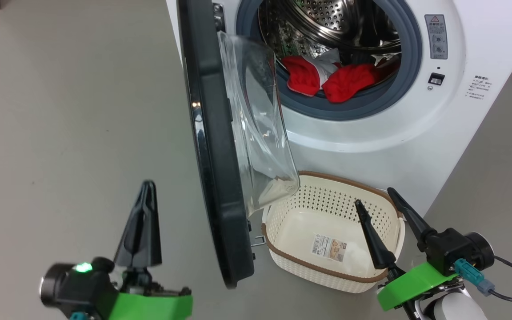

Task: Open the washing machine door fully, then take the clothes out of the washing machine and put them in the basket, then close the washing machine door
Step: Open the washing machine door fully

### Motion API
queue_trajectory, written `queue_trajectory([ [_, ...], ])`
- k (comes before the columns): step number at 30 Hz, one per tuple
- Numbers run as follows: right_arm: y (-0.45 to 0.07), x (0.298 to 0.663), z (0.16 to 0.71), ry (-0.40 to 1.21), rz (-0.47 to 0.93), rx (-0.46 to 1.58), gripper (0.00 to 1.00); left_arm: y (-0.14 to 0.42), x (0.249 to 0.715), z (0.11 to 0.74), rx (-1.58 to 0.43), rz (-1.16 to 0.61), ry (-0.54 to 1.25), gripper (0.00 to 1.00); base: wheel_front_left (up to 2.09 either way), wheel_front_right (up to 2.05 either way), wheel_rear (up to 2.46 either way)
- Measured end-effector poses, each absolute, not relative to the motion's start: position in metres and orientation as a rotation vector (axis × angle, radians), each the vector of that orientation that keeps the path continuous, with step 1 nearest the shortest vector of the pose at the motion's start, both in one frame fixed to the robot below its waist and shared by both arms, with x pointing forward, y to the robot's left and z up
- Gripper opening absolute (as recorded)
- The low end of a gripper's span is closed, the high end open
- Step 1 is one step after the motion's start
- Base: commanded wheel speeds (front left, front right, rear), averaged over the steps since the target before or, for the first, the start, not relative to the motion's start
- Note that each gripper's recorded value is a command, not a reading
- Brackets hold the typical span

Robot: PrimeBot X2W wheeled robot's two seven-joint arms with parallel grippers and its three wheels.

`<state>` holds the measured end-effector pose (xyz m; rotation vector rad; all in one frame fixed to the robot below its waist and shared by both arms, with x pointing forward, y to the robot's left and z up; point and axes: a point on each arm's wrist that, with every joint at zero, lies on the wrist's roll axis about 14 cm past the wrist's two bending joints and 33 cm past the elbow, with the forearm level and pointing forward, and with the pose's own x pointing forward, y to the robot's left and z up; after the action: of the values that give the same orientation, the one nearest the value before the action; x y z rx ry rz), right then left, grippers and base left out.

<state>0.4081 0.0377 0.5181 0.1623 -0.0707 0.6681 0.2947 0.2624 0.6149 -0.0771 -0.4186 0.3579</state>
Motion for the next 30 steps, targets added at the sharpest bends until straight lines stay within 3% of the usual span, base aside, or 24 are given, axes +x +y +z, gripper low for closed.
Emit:
queue_trajectory([
  [7,0.041,0.404,0.520,-0.073,0.679,0.163,1.00,0.244,0.294,0.687,-0.083,0.263,-0.641,0.00,0.00,0.00,0.00],
  [13,0.039,0.403,0.522,-0.077,0.676,0.160,1.00,0.205,0.301,0.709,-0.119,0.102,-0.699,0.00,0.00,0.00,0.00],
  [22,0.033,0.404,0.519,-0.069,0.659,0.162,1.00,0.139,0.329,0.670,-0.147,-0.117,-0.497,0.00,0.00,0.00,0.00],
  [30,0.029,0.407,0.511,-0.048,0.646,0.167,1.00,0.128,0.346,0.621,-0.131,-0.147,-0.300,0.00,0.00,0.00,0.00],
])
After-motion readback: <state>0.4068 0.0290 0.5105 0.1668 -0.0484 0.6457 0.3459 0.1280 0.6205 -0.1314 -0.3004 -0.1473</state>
